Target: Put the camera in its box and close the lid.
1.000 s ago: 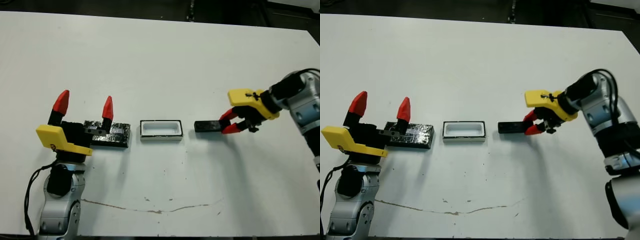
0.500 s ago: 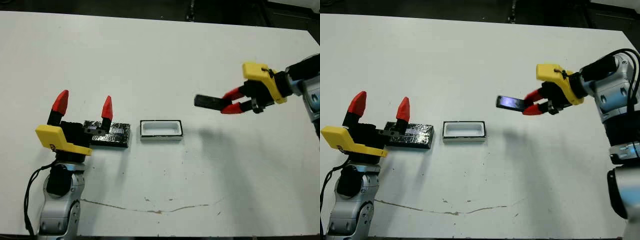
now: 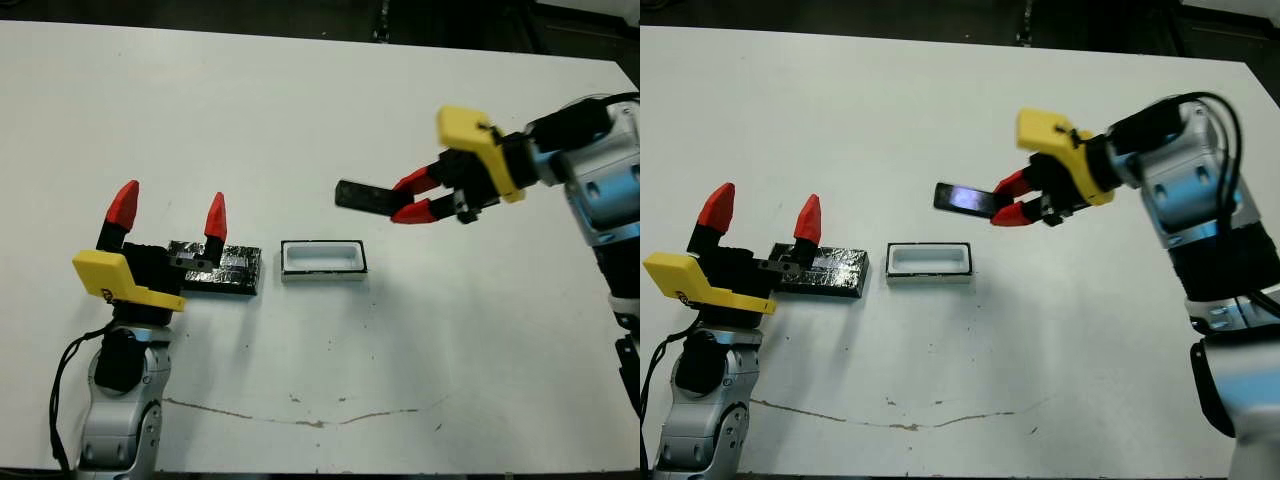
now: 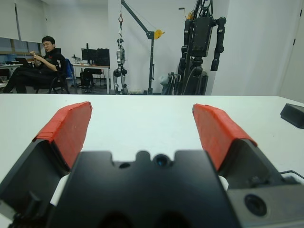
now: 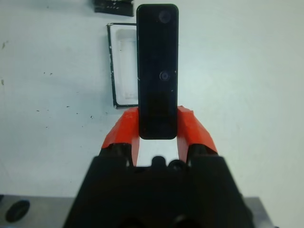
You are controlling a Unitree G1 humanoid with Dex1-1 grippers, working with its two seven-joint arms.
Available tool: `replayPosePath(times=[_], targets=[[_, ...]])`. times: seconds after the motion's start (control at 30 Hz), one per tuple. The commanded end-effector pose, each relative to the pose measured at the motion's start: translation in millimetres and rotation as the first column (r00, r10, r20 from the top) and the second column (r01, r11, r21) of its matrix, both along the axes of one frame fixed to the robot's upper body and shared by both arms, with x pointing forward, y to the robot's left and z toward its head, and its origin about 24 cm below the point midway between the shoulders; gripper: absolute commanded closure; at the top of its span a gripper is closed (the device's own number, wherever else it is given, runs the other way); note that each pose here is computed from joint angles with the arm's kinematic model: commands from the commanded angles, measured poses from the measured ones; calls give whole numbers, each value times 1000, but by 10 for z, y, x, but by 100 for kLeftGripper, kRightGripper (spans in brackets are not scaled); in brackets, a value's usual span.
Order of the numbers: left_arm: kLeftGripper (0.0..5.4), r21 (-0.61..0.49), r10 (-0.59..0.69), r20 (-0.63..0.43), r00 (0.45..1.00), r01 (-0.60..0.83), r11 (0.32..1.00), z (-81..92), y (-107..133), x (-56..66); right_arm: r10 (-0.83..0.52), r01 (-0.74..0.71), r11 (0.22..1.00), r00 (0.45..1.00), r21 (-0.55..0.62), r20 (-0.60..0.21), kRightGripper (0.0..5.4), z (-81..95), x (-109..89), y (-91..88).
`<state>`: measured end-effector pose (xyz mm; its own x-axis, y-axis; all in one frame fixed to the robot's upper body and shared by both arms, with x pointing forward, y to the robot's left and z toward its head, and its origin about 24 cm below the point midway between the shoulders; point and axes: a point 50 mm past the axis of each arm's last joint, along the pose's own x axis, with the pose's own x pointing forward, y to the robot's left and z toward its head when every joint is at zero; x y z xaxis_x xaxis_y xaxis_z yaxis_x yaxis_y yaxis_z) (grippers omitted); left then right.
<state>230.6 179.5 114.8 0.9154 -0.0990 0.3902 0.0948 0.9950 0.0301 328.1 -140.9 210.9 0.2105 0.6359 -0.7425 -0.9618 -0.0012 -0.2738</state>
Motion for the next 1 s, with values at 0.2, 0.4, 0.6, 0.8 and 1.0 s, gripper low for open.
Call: replayPosePath(times=[0.2,0.4,0.6,0.8,1.0], targets=[[0,-4,8,-13,1000,-9,1000,-40,-7,-16,83,-84,990,996,-114,-7,374,47,24,236],[0,-8,6,-8,1000,-6,1000,-44,-34,-13,136,-139,977,990,-164,-31,374,10,81,359],[0,-24,-3,-11,1000,3,1000,-56,-47,-11,159,-168,965,985,-203,-60,374,-15,138,460],[0,-18,4,-13,1000,-5,1000,-54,-41,-13,135,-152,959,987,-240,-86,374,-58,142,552],[0,-12,10,-11,1000,-10,1000,-46,-36,-18,170,-187,943,982,-275,-82,374,-107,117,633]])
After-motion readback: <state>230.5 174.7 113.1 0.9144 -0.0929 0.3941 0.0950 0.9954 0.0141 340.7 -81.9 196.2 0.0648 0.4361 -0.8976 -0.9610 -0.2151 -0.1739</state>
